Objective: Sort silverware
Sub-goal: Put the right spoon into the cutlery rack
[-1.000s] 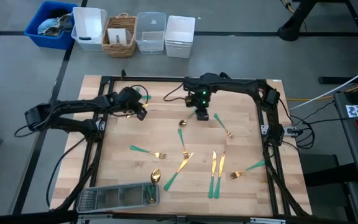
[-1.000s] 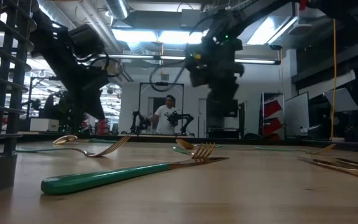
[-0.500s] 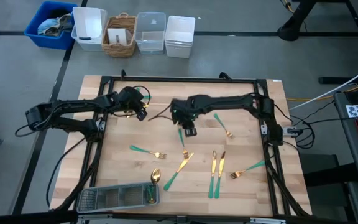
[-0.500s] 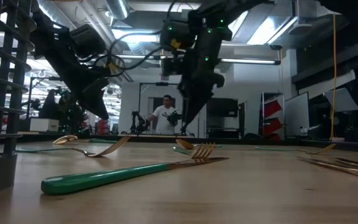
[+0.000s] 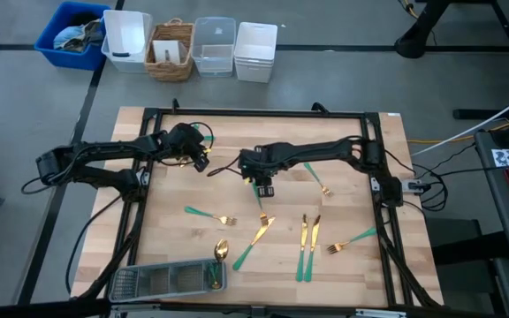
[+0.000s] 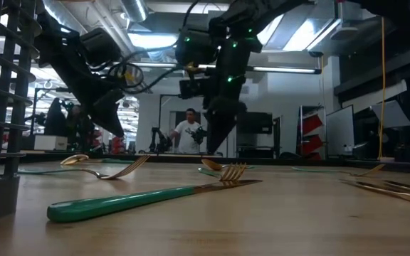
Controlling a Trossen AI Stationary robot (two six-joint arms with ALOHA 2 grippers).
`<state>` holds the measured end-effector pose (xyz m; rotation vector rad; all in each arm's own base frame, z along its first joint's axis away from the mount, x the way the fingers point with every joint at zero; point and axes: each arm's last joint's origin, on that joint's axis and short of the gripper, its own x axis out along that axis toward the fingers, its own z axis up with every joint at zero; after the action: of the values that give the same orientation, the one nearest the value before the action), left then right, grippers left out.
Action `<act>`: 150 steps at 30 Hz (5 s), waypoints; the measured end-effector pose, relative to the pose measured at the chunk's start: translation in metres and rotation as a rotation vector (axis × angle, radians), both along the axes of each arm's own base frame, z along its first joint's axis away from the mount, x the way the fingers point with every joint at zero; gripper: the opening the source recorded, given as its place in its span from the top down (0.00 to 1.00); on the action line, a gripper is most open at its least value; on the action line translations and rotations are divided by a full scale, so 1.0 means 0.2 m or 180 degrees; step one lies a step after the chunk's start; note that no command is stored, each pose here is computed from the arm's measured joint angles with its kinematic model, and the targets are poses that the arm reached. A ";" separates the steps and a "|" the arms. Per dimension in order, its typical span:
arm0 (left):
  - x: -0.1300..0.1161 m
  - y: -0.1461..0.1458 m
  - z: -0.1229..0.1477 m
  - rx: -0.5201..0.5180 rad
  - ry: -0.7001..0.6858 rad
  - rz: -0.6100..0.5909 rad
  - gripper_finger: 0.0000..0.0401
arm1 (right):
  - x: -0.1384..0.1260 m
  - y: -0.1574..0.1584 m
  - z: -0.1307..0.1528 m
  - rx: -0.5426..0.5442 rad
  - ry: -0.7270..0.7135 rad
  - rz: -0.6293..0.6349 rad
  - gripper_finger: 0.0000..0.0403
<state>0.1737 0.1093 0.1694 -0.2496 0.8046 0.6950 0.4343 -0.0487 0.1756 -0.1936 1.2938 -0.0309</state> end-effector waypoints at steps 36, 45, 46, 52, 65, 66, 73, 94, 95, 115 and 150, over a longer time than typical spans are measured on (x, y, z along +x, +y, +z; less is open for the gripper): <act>0.00 0.00 0.00 0.0038 0.0027 -0.0059 0.92 | 0.06 -0.06 -0.20 -0.0331 0.0115 -0.0025 0.87; 0.00 0.00 0.00 0.0039 0.0027 -0.0062 0.92 | 0.06 -0.07 -0.22 -0.0406 0.0132 -0.0052 0.87; 0.00 0.00 0.00 0.0043 0.0023 -0.0061 0.92 | 0.06 -0.07 -0.22 -0.0409 0.0132 -0.0052 0.88; 0.00 0.00 0.00 0.0041 0.0024 -0.0062 0.92 | 0.06 -0.07 -0.22 -0.0442 0.0156 0.0031 0.98; 0.00 0.00 0.00 0.0036 0.0017 -0.0053 0.92 | 0.06 -0.06 -0.21 -0.0385 0.0250 0.0049 0.95; 0.00 0.00 0.00 0.0036 0.0017 -0.0053 0.92 | 0.06 -0.06 -0.20 -0.0382 0.0261 0.0050 0.95; 0.00 0.00 0.00 0.0036 0.0018 -0.0053 0.92 | 0.07 -0.07 -0.15 -0.0374 0.0348 0.0044 0.95; 0.00 0.00 0.00 0.0037 0.0017 -0.0052 0.92 | 0.06 -0.04 -0.14 -0.0244 0.0420 0.0016 0.95; 0.00 0.00 0.00 0.0037 0.0016 -0.0053 0.92 | 0.05 -0.04 -0.14 -0.0225 0.0439 0.0020 0.95; 0.00 0.00 0.00 0.0037 0.0016 -0.0052 0.92 | 0.03 -0.03 -0.14 0.0171 0.0566 0.0125 0.94; 0.00 0.00 0.00 0.0042 0.0008 -0.0052 0.92 | -0.10 0.00 -0.02 0.0385 0.0842 0.0064 0.71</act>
<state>0.1745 0.1091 0.1699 -0.2301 0.8034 0.6852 0.4150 -0.0494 0.1706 -0.1092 1.5522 0.0926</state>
